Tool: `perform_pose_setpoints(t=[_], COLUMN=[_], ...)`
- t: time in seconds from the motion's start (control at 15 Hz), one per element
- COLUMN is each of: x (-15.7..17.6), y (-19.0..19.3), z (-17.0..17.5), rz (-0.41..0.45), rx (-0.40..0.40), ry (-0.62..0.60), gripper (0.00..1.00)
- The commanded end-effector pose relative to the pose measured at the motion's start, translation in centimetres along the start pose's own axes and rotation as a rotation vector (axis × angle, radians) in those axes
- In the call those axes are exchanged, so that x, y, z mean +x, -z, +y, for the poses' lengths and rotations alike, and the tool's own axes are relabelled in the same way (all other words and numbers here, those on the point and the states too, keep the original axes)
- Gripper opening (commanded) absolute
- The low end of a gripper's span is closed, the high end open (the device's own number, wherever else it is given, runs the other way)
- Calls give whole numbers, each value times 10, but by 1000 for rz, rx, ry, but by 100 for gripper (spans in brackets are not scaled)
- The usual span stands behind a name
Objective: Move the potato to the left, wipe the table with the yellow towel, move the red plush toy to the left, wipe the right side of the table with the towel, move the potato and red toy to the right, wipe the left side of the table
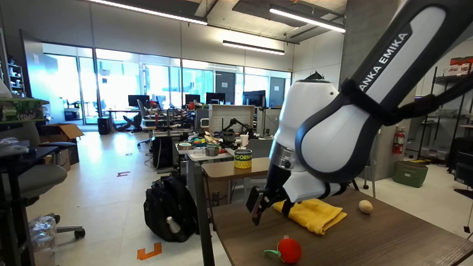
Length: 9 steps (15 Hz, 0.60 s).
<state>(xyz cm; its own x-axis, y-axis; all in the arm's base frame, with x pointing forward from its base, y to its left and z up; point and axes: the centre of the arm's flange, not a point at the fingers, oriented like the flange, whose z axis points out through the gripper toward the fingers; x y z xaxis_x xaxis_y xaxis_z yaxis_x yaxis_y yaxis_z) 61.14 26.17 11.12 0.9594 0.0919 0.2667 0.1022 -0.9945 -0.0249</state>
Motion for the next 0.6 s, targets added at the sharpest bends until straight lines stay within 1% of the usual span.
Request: perform_pose_setpoints(t=[0.0,0.07,0.2,0.53], x=[6,4,3,1], y=[-23,-25,-28,-31], z=[-22,-25,-25,-8], rz=[-91,-117,-156,-267], rx=[79,96,106,48], ry=[76,85,85,61], gripper=[100,100,100,100])
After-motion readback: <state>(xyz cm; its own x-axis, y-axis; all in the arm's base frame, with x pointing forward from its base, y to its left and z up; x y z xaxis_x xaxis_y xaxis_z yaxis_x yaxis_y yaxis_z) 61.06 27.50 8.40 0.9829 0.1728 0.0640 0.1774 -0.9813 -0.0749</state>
